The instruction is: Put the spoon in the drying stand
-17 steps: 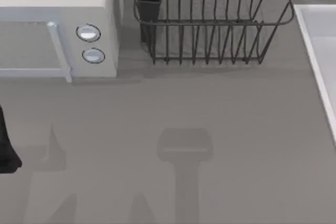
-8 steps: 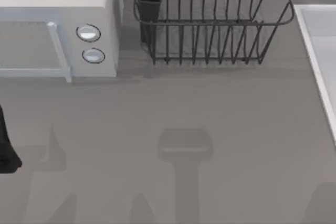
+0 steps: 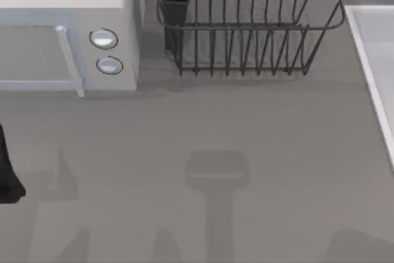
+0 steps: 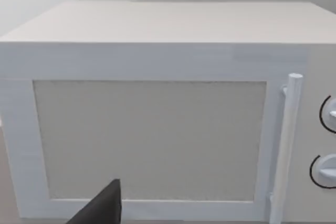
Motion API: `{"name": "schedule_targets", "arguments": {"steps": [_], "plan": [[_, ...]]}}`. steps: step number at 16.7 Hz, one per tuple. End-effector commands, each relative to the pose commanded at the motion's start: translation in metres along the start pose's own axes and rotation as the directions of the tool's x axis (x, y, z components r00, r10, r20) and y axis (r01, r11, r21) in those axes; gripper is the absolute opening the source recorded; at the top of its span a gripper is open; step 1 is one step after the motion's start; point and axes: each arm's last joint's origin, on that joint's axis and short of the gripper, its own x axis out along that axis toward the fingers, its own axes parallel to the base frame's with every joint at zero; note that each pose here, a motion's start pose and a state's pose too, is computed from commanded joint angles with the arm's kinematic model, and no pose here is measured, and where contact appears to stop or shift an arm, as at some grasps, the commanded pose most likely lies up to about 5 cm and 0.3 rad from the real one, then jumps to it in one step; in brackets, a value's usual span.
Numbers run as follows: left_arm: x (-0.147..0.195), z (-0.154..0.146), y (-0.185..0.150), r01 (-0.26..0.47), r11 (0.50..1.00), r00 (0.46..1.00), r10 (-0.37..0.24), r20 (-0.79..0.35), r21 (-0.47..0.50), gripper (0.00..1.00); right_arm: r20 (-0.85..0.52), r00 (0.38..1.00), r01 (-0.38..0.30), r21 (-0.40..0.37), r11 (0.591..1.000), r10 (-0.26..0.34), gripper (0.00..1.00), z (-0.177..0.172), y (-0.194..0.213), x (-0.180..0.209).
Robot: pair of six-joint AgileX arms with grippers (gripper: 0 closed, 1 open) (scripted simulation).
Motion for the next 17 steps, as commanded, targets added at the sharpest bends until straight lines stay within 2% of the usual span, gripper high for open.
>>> {"name": "schedule_targets", "arguments": {"steps": [2, 4, 6, 9, 11, 13, 15, 17], "plan": [[0.000, 0.000, 0.000, 0.000, 1.000, 1.000, 0.000, 0.000, 0.000, 1.00, 0.000, 1.000, -0.004, 0.000, 1.000, 0.004, 0.00, 0.000, -0.001, 0.001], [0.000, 0.000, 0.000, 0.000, 1.000, 1.000, 0.000, 0.000, 0.000, 1.00, -0.025, 0.999, 0.035, 0.000, 0.999, -0.035, 0.00, 0.007, -0.004, -0.001], [0.000, 0.000, 0.000, 0.000, 1.000, 1.000, 0.000, 0.000, 0.000, 1.00, -0.072, 0.990, 0.122, -0.001, 0.993, -0.121, 0.00, 0.024, -0.011, -0.006], [0.000, 0.000, 0.000, 0.000, 1.000, 1.000, 0.000, 0.000, 0.000, 1.00, -0.123, 0.942, 0.315, -0.005, 0.949, -0.313, 0.00, 0.073, -0.022, -0.015], [0.000, 0.000, 0.000, 0.000, 1.000, 1.000, 0.000, 0.000, 0.000, 1.00, -0.112, 0.882, 0.462, 0.005, 0.887, -0.458, 0.00, 0.120, -0.023, -0.020], [0.000, 0.000, 0.000, 0.000, 1.000, 1.000, 0.000, 0.000, 0.000, 1.00, -0.052, 0.800, 0.600, 0.047, 0.798, -0.598, 0.00, 0.174, -0.012, -0.025], [0.000, 0.000, 0.000, 0.000, 1.000, 1.000, 0.000, 0.000, 0.000, 1.00, 0.056, 0.696, 0.704, 0.138, 0.696, -0.715, 0.00, 0.229, 0.013, -0.030], [0.000, 0.000, 0.000, 0.000, 1.000, 1.000, 0.000, 0.000, 0.000, 1.00, 0.194, 0.573, 0.745, 0.281, 0.605, -0.796, 0.00, 0.278, 0.051, -0.038]]}}
